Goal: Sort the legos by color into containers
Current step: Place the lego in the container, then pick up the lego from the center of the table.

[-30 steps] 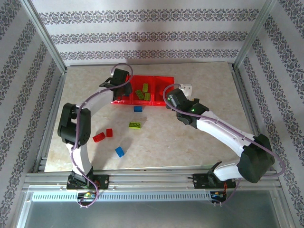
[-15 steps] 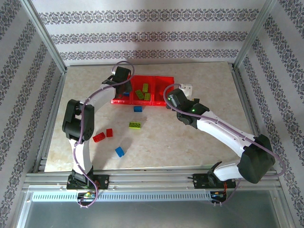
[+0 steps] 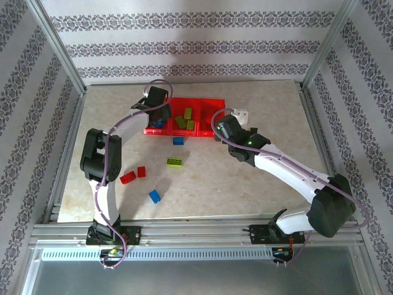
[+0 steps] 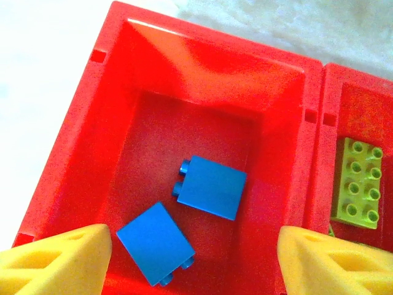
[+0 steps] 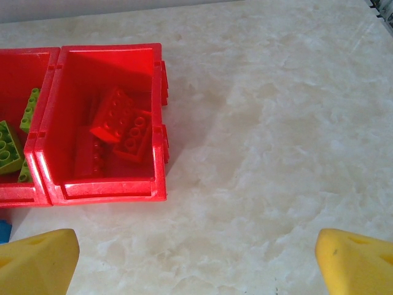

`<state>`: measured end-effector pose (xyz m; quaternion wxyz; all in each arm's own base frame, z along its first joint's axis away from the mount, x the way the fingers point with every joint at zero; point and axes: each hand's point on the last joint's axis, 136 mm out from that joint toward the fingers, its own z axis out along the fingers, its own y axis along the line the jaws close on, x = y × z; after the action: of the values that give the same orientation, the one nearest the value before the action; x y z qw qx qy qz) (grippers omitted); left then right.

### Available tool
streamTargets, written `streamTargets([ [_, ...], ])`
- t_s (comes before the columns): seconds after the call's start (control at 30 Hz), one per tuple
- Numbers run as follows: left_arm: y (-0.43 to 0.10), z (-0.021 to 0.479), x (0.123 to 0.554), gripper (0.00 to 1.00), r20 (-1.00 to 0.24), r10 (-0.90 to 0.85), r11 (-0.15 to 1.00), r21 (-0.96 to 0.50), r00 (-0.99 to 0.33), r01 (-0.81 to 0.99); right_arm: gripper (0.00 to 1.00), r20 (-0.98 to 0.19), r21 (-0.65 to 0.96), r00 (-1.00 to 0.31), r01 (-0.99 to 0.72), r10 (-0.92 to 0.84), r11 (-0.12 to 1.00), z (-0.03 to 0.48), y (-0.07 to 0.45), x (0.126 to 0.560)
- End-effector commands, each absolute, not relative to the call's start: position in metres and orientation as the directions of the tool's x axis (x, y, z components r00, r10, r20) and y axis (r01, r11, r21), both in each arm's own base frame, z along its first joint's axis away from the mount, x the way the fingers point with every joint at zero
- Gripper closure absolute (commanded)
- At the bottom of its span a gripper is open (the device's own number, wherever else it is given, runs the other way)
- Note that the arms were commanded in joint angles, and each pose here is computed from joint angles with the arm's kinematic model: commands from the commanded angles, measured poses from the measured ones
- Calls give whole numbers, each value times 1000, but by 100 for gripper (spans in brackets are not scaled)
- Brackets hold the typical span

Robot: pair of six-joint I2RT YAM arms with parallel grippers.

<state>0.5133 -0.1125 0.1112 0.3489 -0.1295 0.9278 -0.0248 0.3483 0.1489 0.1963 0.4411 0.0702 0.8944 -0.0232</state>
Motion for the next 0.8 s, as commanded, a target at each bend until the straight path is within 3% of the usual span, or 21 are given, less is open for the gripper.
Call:
streamTargets([
  [0.0, -103, 132, 508, 25, -663, -280, 959, -152, -695, -241, 2, -791, 37, -600, 147, 119, 988, 195, 149, 344],
  [0.07, -103, 137, 504, 22, -668, -289, 956, -167, -686, -240, 2, -790, 37, -602, 145, 118, 989, 194, 150, 344],
  [0.23, -100, 155, 494, 0, -688, -311, 950, -200, -655, -241, 2, -783, 38, -612, 131, 111, 991, 191, 155, 345],
  [0.47, -86, 171, 473, 0, -707, -364, 930, -241, -607, -277, 2, -753, 46, -654, 43, 63, 998, 177, 179, 347],
  [0.77, -50, 171, 430, 0, -717, -413, 904, -248, -562, -348, 2, -675, 3, -727, -176, -128, 984, 147, 246, 347],
])
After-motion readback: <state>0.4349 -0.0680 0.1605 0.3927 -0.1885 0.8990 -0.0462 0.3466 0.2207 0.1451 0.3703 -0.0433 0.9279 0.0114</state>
